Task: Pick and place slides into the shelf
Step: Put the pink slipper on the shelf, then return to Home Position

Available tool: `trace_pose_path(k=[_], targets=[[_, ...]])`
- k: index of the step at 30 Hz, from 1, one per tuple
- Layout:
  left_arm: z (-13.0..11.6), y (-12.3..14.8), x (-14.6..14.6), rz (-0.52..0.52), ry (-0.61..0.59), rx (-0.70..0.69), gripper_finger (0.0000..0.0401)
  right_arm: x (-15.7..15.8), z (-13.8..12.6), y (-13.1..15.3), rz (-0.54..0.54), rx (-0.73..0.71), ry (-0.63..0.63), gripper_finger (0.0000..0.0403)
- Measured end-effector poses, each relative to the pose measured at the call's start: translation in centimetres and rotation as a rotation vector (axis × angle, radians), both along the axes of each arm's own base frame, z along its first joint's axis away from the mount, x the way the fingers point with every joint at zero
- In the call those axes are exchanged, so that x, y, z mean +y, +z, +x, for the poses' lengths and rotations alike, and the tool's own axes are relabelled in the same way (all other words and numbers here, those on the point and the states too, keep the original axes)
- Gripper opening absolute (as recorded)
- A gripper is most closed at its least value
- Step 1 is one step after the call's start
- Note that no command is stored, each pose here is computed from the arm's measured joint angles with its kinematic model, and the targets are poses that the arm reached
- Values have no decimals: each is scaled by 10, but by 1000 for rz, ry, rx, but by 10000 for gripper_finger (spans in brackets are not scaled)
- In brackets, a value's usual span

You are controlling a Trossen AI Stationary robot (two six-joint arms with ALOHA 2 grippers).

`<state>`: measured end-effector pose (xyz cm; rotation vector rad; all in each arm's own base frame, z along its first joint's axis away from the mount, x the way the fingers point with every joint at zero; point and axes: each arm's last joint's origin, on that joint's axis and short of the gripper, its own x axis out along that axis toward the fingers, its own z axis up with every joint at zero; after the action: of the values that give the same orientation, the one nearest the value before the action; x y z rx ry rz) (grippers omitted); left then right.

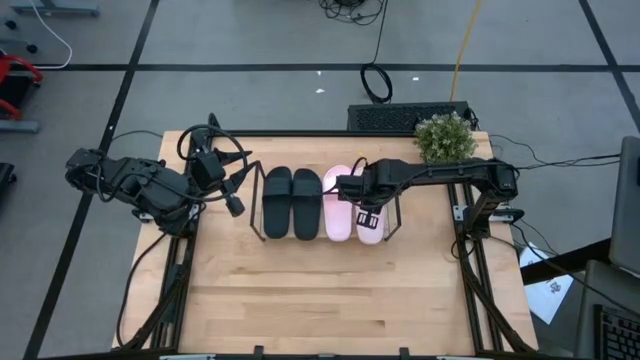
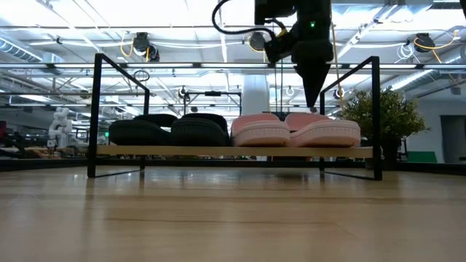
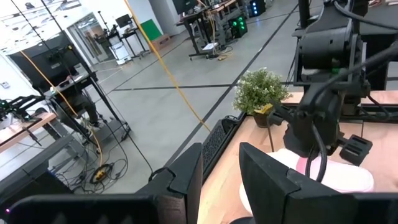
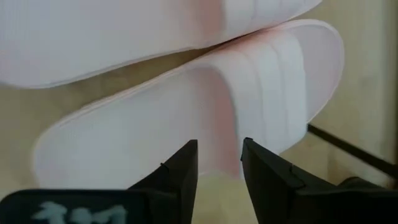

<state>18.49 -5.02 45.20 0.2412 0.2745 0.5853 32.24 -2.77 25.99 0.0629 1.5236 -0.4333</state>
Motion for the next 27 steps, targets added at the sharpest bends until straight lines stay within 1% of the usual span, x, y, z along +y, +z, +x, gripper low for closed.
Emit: trace_pose_path(k=[5,9,12,14,17,19,21,23,25,27], targets=[[0,0,0,0,0,0,113,2,-5,14,56,-81,-25,116],[0,0,0,13,-3,10,113,4,-12,34,80,-214,-79,116],[-4,-1,-2,37,-23,36,113,4,-21,57,87,-366,-131,116],[-9,1,-2,54,-43,45,113,6,-29,77,92,-492,-139,116],[-27,6,1,69,-64,40,113,11,-47,111,98,-702,-109,116],[-46,11,7,61,-66,11,113,16,-64,134,101,-837,-73,116],[-69,16,14,-24,-74,-73,113,20,-83,154,104,-954,-44,116],[-94,18,25,-156,-108,-155,113,25,-107,171,101,-1038,1,116],[-122,14,38,-296,-194,-183,113,28,-133,184,105,-1100,32,116],[-147,7,50,-414,-311,-161,113,31,-160,193,125,-1157,51,116]])
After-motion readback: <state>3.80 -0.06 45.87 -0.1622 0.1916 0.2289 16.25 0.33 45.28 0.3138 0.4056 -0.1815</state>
